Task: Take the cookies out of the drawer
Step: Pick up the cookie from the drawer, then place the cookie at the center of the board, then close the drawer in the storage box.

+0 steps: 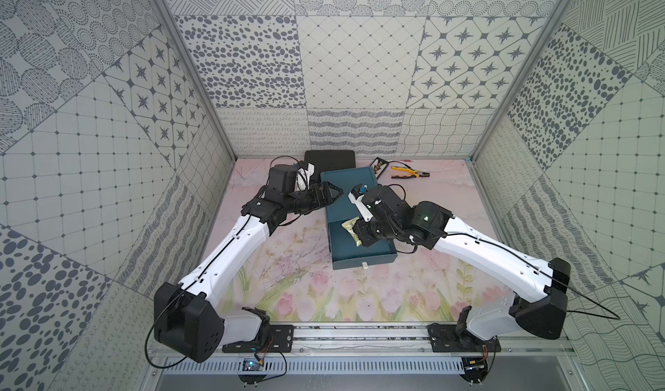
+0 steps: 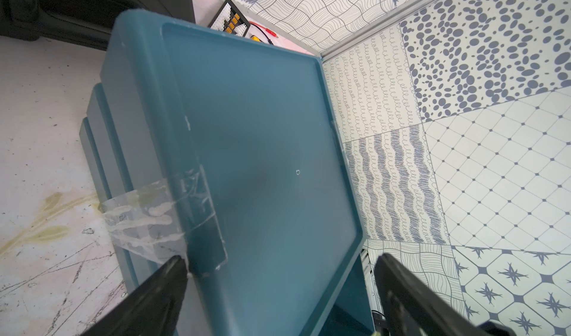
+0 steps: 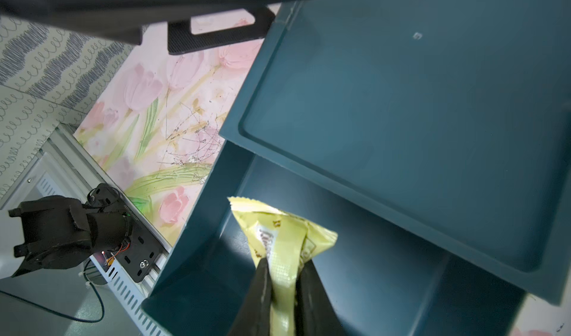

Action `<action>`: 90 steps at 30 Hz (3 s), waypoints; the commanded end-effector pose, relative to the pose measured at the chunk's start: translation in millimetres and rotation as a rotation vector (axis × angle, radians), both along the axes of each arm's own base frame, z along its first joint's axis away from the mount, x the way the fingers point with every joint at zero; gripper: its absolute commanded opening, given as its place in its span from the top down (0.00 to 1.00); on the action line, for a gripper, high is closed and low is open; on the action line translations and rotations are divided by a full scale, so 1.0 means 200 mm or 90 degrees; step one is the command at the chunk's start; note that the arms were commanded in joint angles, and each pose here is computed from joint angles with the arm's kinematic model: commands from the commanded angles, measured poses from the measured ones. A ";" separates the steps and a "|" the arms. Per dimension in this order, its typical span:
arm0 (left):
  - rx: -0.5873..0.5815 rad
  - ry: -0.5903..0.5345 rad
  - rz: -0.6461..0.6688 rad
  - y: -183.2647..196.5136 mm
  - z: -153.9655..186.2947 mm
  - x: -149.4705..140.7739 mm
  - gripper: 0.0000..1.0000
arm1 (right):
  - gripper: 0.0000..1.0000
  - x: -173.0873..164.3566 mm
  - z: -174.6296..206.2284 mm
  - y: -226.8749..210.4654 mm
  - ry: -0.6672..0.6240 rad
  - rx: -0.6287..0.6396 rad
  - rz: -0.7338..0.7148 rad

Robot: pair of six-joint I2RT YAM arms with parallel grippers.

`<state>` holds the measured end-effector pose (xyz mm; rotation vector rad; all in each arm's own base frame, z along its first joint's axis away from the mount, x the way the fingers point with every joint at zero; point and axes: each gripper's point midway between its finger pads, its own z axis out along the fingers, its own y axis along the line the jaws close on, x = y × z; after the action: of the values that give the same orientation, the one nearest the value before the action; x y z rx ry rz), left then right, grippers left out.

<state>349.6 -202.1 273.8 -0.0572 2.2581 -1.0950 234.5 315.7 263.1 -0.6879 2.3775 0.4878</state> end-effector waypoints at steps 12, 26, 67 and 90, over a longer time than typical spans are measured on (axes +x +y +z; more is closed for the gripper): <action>-0.058 -0.155 -0.071 -0.08 0.40 -0.10 0.01 | 0.94 0.18 0.33 -0.45 -0.088 0.147 -0.167; -0.064 -0.191 -0.161 -0.40 0.49 -0.18 0.01 | 0.93 0.42 0.07 -0.96 -0.021 0.130 -0.312; 0.005 -0.162 -0.157 -0.52 0.31 -0.17 0.01 | 0.80 0.72 -1.09 -1.36 0.184 0.052 -0.459; 0.053 -0.123 -0.032 -0.15 0.25 -0.02 0.01 | 0.33 0.61 -0.50 -1.26 0.039 0.068 -0.453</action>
<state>338.6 -252.4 327.7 0.1849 2.1240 -1.0093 360.0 63.8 130.1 0.2275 2.5043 0.3389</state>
